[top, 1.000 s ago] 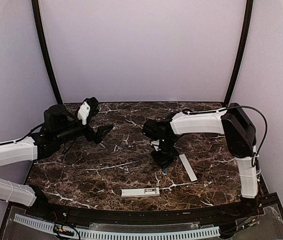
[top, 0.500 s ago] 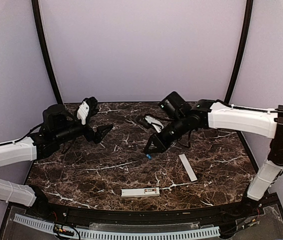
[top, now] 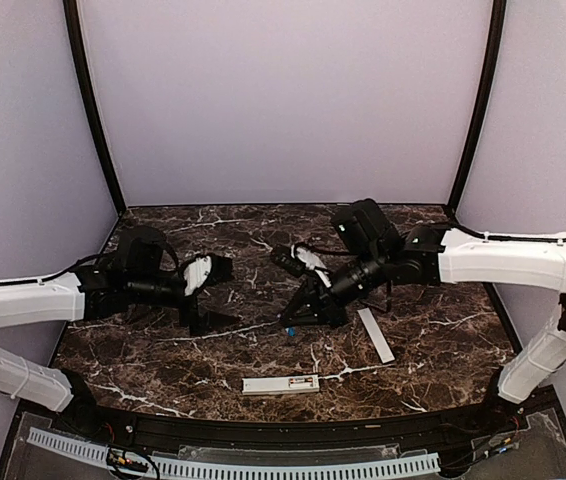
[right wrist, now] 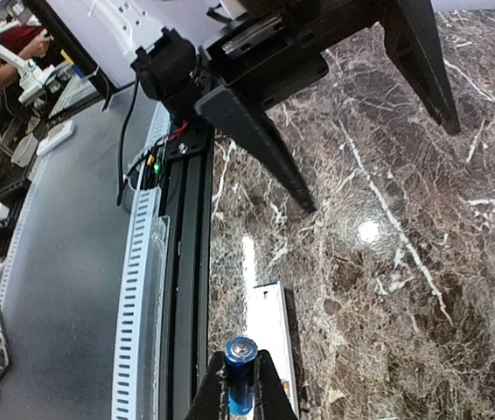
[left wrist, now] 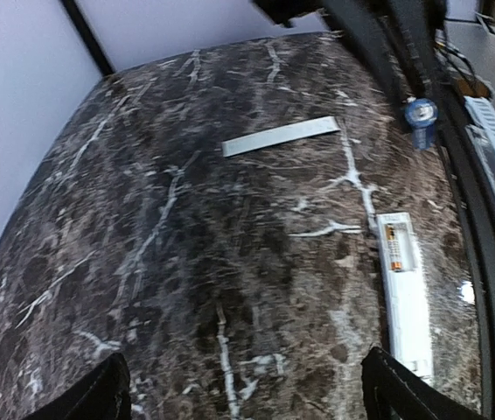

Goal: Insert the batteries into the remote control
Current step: Place the battery in the battery compartment.

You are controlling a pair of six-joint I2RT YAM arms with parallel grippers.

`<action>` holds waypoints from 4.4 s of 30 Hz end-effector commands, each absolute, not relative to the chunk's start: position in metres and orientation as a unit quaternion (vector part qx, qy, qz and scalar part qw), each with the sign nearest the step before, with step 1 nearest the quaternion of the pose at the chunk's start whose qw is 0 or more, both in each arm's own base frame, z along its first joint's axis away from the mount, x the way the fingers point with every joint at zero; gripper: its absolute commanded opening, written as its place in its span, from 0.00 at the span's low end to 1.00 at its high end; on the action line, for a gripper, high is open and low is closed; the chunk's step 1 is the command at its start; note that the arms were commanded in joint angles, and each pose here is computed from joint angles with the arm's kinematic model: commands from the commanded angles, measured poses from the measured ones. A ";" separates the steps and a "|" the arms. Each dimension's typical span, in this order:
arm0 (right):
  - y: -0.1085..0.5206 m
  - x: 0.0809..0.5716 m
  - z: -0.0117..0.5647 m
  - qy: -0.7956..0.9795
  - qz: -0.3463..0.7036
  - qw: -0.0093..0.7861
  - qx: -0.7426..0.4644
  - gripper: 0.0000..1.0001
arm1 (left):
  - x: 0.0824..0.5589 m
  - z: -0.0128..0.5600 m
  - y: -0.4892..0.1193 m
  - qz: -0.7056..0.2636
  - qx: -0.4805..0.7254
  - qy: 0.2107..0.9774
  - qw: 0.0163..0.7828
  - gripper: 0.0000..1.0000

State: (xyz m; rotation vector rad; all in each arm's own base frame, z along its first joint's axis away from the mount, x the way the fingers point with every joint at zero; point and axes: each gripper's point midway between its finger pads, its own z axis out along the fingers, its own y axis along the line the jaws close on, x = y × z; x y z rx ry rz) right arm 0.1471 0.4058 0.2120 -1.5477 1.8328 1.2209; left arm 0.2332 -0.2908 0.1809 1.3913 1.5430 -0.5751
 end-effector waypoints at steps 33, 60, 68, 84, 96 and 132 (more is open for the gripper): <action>0.401 0.099 0.120 0.530 0.296 0.365 -0.706 0.00 | 0.125 0.066 -0.292 -0.197 0.762 0.548 0.282 0.87; 0.388 0.094 0.063 0.545 0.265 0.294 -0.739 0.00 | 0.126 0.039 -0.301 -0.156 0.778 0.559 0.238 0.82; 0.394 0.098 0.083 0.518 0.271 0.319 -0.746 0.00 | 0.127 0.038 -0.301 -0.155 0.778 0.560 0.239 0.81; 0.390 0.108 0.064 0.518 0.273 0.297 -0.754 0.00 | 0.129 0.037 -0.301 -0.151 0.777 0.562 0.240 0.83; 0.391 0.112 0.054 0.516 0.260 0.291 -0.763 0.00 | 0.129 0.035 -0.300 -0.147 0.776 0.565 0.238 0.83; 0.378 0.118 0.037 0.537 0.216 0.244 -0.778 0.15 | 0.130 0.035 -0.300 -0.147 0.775 0.565 0.240 0.87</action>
